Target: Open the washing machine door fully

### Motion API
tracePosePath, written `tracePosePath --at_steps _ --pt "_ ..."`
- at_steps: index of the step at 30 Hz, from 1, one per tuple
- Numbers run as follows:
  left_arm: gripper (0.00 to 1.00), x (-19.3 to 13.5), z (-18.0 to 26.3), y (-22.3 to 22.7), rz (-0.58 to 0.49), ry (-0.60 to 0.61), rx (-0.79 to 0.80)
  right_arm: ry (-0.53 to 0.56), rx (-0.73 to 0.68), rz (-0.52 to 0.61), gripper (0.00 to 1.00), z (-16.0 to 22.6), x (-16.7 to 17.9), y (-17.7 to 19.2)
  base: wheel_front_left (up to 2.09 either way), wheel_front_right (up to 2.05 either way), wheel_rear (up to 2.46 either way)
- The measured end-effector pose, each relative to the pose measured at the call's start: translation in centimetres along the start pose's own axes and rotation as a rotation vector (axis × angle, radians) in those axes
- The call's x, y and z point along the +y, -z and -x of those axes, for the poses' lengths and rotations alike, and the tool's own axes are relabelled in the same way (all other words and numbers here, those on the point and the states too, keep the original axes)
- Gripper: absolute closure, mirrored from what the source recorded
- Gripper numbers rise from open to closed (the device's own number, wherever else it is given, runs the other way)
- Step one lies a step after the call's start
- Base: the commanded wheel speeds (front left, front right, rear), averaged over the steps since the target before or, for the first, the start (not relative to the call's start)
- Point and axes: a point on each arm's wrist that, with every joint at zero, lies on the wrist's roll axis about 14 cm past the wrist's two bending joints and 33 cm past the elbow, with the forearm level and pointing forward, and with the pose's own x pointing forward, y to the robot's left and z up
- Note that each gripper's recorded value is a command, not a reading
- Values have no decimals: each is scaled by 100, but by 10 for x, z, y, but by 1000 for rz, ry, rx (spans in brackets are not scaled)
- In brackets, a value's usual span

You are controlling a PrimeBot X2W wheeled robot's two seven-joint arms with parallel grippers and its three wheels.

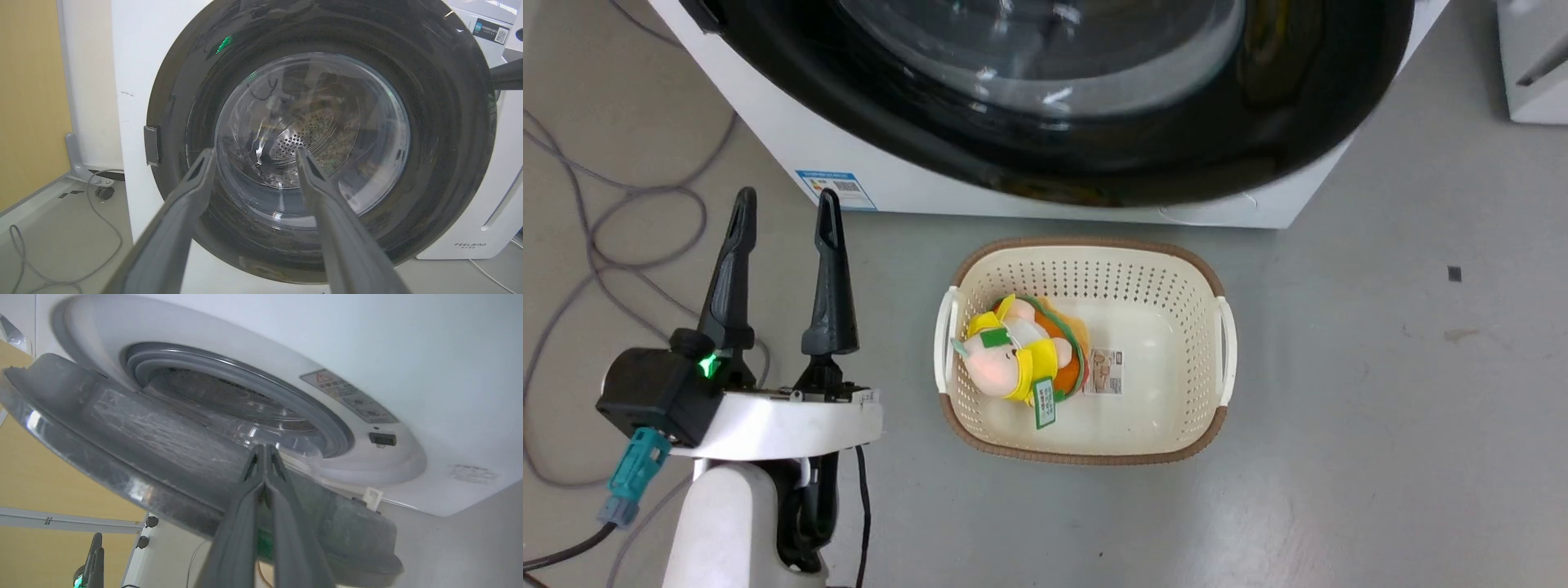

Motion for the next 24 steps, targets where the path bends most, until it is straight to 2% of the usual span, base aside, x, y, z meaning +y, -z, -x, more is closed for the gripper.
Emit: tracePosePath --at_steps 6,17,24 --pt "0 0 11 -3 -19 -4 12 -34 105 -28 100 4 10 39 0 0 0" --pt "0 4 42 -7 -57 -17 50 -124 186 -33 100 35 39 73 0 0 0" --pt "0 8 66 -8 -75 -34 76 -208 232 -53 100 51 67 109 0 0 0"
